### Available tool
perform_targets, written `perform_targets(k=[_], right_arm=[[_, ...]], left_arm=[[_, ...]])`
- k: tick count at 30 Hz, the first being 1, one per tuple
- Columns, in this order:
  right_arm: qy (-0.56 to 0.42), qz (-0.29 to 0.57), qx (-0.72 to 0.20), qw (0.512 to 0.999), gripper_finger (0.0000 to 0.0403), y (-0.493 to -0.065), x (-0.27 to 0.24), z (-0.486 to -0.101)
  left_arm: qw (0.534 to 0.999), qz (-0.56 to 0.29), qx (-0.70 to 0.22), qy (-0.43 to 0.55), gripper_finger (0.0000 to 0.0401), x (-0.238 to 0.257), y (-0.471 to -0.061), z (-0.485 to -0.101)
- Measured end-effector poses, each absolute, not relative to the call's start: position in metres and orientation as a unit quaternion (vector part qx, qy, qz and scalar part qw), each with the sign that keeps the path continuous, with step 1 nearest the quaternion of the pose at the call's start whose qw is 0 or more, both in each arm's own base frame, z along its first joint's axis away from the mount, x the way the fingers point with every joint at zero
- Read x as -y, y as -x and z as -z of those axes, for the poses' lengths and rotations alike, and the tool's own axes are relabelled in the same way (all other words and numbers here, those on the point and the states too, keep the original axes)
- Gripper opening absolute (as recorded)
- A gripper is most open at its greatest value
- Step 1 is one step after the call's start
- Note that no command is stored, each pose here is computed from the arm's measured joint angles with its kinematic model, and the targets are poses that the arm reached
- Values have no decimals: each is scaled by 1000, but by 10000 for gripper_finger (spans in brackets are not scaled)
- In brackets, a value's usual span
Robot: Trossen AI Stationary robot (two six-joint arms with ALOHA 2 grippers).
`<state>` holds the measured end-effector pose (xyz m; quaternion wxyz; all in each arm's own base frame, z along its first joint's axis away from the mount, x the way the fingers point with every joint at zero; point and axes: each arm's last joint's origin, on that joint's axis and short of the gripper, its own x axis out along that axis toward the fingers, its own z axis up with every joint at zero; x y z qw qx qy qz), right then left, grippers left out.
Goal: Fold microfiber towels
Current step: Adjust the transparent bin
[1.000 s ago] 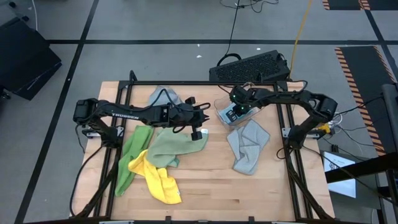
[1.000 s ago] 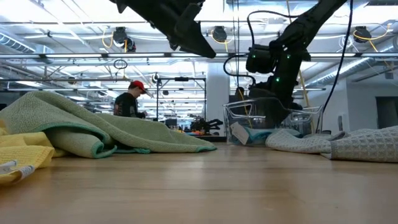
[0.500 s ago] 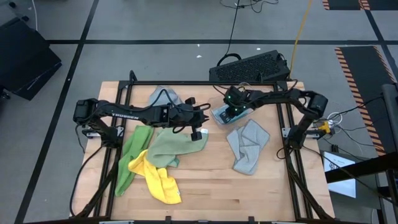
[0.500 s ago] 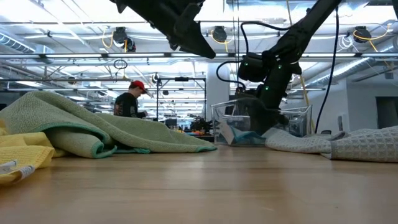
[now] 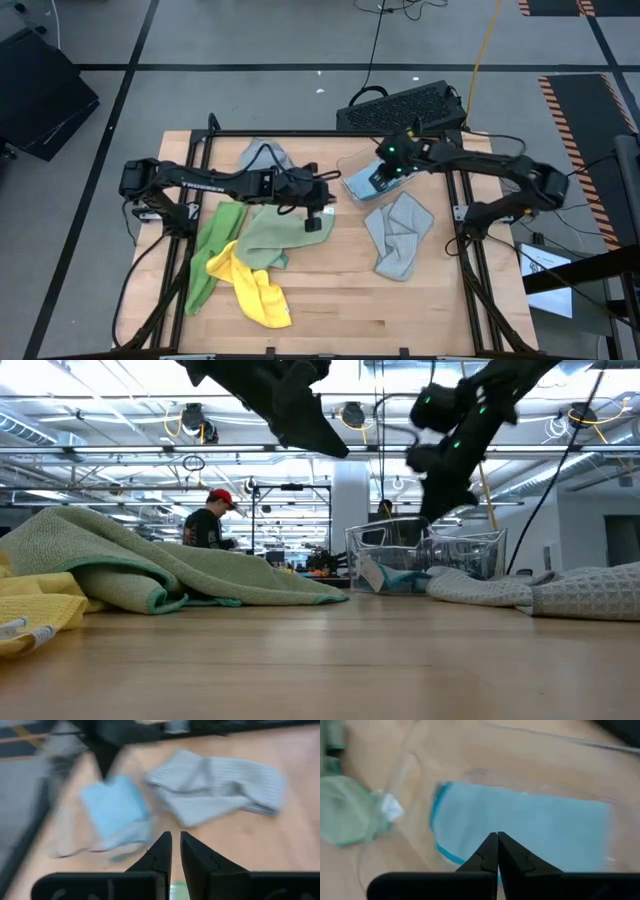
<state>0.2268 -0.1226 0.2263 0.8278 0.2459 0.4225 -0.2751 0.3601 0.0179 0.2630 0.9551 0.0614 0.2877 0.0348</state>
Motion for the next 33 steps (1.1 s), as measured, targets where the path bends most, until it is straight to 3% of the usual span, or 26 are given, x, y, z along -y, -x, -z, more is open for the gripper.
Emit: perform_targets(k=[7,14,24,33], right_arm=[[-175,418,-392,800,0,-188,99,-263],[-149,526,-407,732,0,-165,101,-263],[-174,567,-428,682,0,-143,120,-220],[-242,482,-411,735,0,-145,126,-204]], left_arm=[[950,-67,-302,-53,42,-14,-372,-244],[946,-61,-313,-53,42,-14,-375,-234],[949,-25,-310,-43,42,-10,-377,-233],[956,-16,-289,-49,42,-13,-389,-222]])
